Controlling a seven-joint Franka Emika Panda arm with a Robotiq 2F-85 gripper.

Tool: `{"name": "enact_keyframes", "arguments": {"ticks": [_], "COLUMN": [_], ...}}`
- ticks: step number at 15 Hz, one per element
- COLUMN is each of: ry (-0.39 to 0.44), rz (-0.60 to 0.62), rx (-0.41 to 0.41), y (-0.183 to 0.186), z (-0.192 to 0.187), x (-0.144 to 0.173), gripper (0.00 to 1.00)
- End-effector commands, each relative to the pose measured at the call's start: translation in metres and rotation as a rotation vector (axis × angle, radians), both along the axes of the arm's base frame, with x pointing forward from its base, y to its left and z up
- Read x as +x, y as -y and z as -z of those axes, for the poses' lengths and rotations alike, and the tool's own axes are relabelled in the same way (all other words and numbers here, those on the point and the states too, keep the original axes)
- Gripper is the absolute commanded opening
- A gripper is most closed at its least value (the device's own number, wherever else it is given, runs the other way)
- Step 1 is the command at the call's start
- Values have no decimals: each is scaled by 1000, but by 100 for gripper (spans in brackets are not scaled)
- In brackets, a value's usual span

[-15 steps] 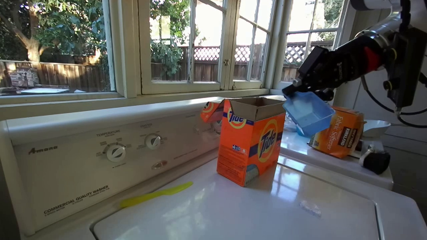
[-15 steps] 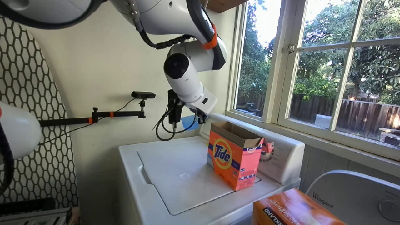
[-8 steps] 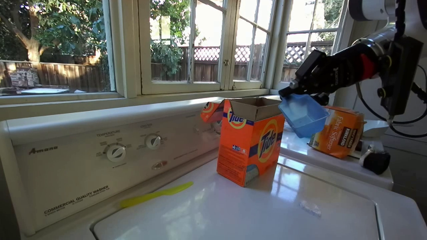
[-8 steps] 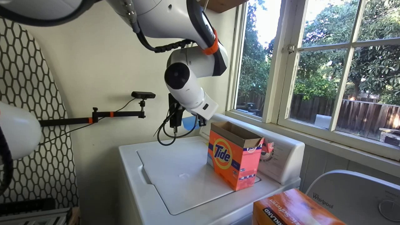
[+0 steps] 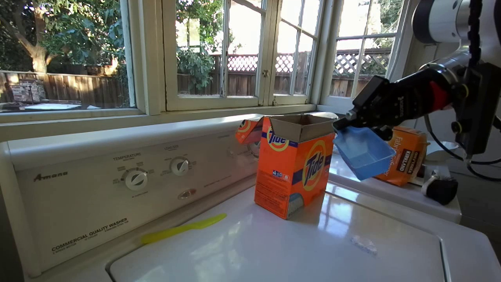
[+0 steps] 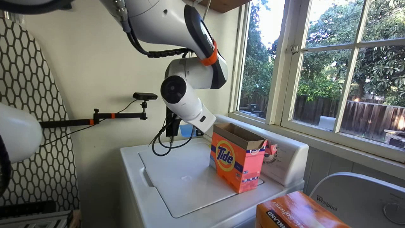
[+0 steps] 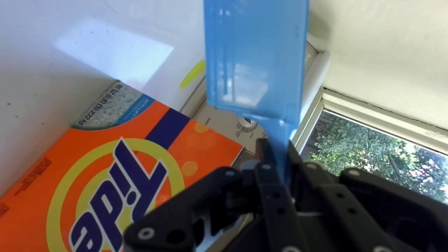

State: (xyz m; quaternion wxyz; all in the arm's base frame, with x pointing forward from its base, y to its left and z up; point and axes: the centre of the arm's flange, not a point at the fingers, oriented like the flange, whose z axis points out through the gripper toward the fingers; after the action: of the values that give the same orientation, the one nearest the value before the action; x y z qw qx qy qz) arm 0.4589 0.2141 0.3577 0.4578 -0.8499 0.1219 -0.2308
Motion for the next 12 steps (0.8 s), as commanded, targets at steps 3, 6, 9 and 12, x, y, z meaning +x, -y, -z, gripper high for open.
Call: {"name": "enact_keyframes", "arguments": {"ticks": [3, 6, 9, 12], "ry": [-7, -3, -4, -5], "rz": [-5, -31, -43, -42], "rx": [10, 26, 51, 19], "y": [2, 3, 4, 6], "z": [31, 43, 53, 61], "x": [-19, -21, -23, -26], "gripper": [3, 3, 3, 3]}}
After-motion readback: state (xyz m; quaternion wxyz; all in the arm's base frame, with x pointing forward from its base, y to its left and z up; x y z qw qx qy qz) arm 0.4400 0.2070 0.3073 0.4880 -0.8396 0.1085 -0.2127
